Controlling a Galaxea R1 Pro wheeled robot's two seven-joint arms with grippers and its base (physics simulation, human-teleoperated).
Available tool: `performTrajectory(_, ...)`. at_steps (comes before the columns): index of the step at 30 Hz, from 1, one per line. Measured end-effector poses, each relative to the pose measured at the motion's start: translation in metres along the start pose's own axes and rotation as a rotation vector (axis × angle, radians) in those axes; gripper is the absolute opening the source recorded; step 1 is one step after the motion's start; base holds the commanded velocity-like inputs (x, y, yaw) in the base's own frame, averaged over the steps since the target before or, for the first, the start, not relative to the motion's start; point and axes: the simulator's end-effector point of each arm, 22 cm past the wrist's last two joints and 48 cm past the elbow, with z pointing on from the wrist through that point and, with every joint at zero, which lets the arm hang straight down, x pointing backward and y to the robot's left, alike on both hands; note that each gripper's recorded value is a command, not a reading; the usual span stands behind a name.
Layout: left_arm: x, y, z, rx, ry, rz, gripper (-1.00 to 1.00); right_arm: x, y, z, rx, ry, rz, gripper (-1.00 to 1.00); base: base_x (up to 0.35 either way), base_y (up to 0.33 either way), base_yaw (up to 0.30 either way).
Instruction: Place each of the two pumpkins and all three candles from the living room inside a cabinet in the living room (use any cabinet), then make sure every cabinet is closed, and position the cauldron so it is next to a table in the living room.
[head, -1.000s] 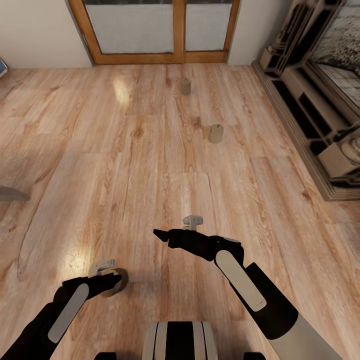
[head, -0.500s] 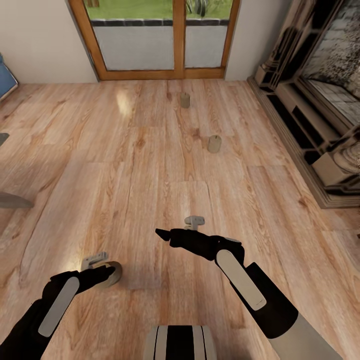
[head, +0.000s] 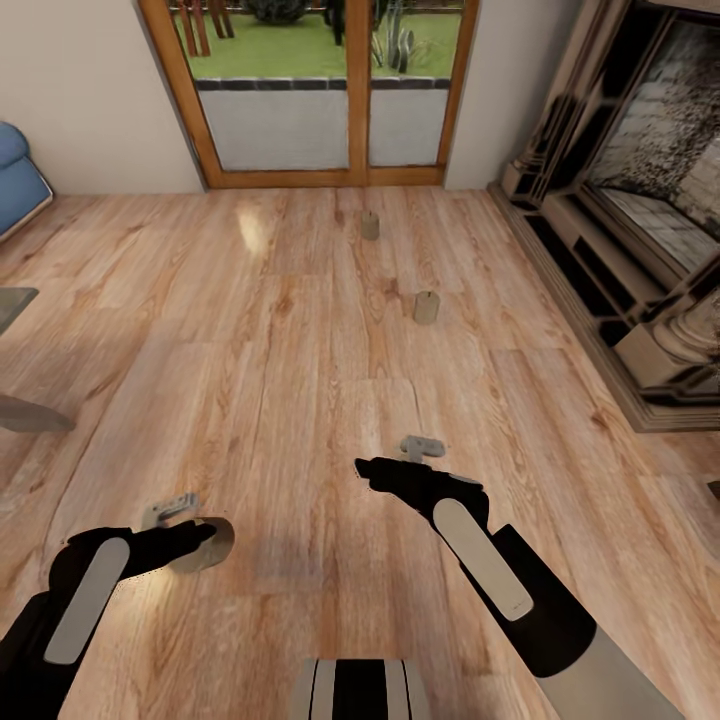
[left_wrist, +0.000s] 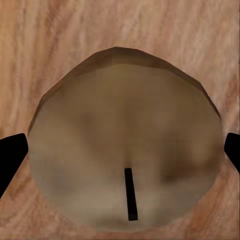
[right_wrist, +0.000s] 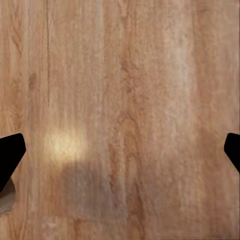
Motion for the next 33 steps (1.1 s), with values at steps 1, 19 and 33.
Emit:
performTrajectory(1, -0.006, -0.003, -0.005, 0.007, -0.017, 0.004, -1.00, -0.002, -0.005, -0.002, 0.029, -0.004, -0.001, 1.00, 0.000, 0.000, 0.000)
performTrajectory(19, -0.021, -0.021, -0.039, -0.068, -0.081, 0.093, -1.00, -0.014, -0.011, -0.036, 0.128, 0.006, -0.103, 1.00, 0.000, 0.000, 0.000)
performTrajectory(33, -0.040, -0.024, -0.066, -0.065, -0.143, 0.085, -1.00, -0.035, -0.009, -0.061, 0.174, -0.049, -0.113, 1.00, 0.000, 0.000, 0.000)
